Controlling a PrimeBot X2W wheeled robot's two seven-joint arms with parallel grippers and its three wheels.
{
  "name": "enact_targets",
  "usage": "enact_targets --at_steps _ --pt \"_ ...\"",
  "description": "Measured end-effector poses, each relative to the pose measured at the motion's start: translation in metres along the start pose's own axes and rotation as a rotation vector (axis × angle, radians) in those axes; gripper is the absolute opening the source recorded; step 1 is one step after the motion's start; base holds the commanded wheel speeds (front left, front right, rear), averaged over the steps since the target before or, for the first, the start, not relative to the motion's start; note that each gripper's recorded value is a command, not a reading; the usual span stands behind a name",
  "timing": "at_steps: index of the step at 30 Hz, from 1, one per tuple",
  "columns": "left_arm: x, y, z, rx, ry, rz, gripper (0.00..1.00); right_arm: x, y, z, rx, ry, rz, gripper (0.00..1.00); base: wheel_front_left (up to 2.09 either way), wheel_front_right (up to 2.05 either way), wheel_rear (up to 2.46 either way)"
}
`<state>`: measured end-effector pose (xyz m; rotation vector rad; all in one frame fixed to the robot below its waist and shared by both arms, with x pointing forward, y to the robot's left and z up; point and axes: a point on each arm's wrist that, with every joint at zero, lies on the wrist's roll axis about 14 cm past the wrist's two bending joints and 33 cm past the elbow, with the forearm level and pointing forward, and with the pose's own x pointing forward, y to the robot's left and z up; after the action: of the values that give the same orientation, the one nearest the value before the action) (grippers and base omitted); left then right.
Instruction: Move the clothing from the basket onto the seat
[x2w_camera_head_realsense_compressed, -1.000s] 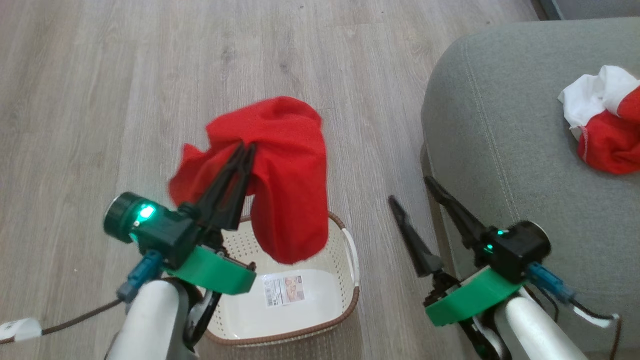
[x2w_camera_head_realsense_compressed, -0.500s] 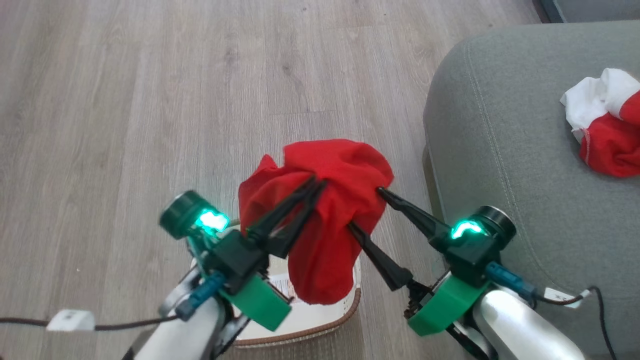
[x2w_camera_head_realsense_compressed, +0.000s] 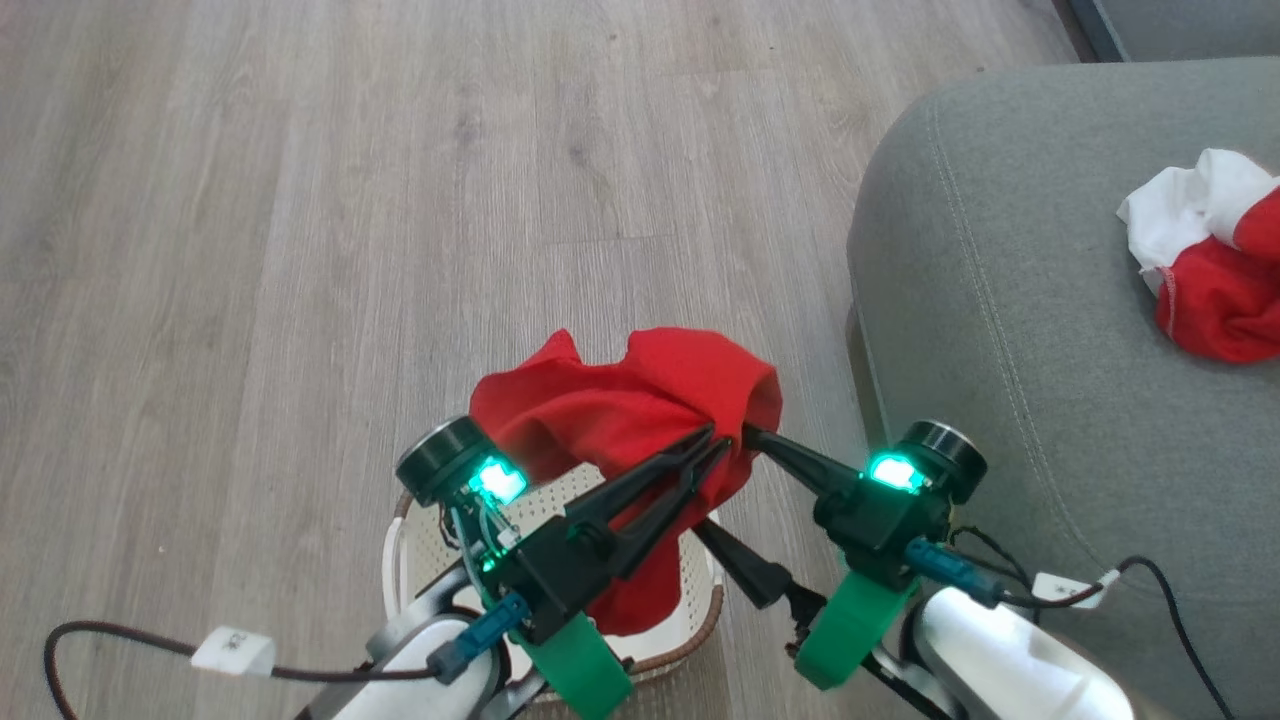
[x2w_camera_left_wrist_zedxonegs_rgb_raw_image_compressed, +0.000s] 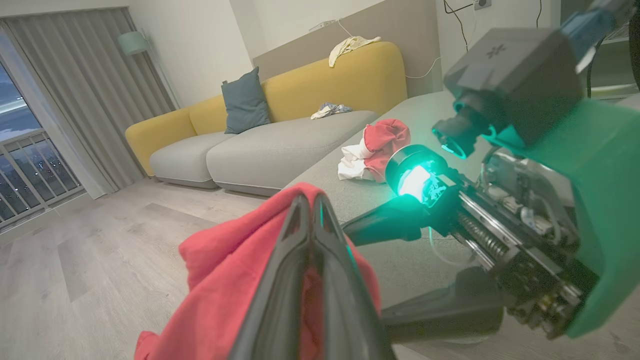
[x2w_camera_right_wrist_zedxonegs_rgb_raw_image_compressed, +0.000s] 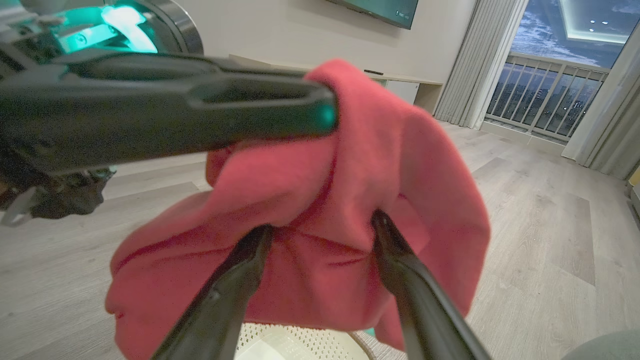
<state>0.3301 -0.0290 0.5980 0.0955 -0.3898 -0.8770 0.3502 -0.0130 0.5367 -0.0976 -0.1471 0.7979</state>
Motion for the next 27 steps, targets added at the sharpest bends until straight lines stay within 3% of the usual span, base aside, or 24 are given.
enact_targets --at_steps 8,9,10,11,23,26,27 --pt "-0.001 -0.008 0.002 0.000 0.000 -0.017 0.00 0.001 0.015 -0.012 -0.003 0.041 0.046 1.00 0.00 0.00 0.00" --pt "-0.001 -0.009 0.002 -0.001 0.001 -0.020 0.00 0.002 0.016 -0.014 0.003 0.046 0.050 0.38 0.00 0.00 0.00" --pt "-0.001 -0.010 0.002 -0.001 0.001 -0.020 0.00 0.003 0.017 -0.013 0.004 0.046 0.054 0.07 0.00 0.00 0.00" --pt "-0.002 -0.009 0.002 -0.001 0.002 -0.017 0.00 0.005 0.018 -0.012 0.009 0.041 0.055 0.00 0.00 0.00 0.00" --pt "-0.005 0.002 0.004 -0.018 -0.009 0.035 0.00 0.011 0.009 0.002 0.104 -0.029 -0.033 0.00 0.00 0.00 0.00" --pt "-0.004 0.009 0.006 -0.021 -0.016 0.062 0.39 0.011 0.007 0.006 0.115 -0.043 -0.048 0.00 0.00 0.00 0.00" --pt "-0.004 0.012 0.006 -0.023 -0.020 0.072 0.61 0.011 0.004 0.008 0.106 -0.050 -0.055 0.00 0.00 0.00 0.00"
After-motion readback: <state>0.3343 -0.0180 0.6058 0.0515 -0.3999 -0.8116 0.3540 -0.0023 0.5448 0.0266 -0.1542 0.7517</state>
